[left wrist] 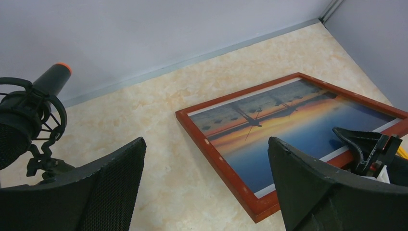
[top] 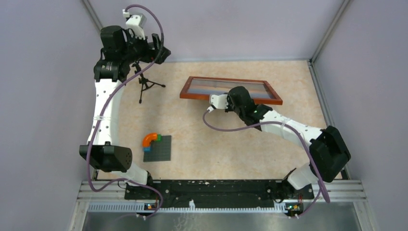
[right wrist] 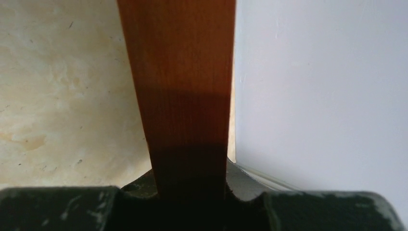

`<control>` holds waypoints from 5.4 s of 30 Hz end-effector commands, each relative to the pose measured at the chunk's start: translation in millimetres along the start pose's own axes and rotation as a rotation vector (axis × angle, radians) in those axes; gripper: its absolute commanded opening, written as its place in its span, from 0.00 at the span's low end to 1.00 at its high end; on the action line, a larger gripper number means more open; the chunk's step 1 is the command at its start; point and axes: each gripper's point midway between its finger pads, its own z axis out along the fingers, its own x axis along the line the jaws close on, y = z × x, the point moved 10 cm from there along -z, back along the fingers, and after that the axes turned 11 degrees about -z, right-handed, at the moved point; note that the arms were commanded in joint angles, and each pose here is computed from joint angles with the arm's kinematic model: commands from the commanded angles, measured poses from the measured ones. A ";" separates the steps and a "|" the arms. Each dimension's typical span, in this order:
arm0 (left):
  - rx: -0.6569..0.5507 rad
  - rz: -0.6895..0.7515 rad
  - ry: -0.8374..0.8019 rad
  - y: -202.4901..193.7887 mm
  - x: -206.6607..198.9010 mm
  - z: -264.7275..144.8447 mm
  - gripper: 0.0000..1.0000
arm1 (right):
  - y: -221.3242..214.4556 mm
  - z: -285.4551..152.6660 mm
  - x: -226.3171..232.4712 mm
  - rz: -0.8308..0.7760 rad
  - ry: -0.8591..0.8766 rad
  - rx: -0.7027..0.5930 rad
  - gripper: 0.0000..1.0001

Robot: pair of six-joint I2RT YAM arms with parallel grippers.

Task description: Take the photo out of the frame

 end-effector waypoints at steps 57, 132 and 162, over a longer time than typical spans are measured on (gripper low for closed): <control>0.202 -0.033 -0.051 -54.0 35.3 10.3 0.99 | 45.9 -17.4 200.4 -0.044 0.566 -0.330 0.84; 0.984 0.275 -0.177 -344.2 22.9 -8.3 0.60 | -166.9 80.8 142.5 1.680 1.082 0.059 0.89; 0.878 0.264 -0.323 -302.9 32.1 181.0 0.67 | -156.9 19.6 178.2 1.559 1.238 0.077 0.89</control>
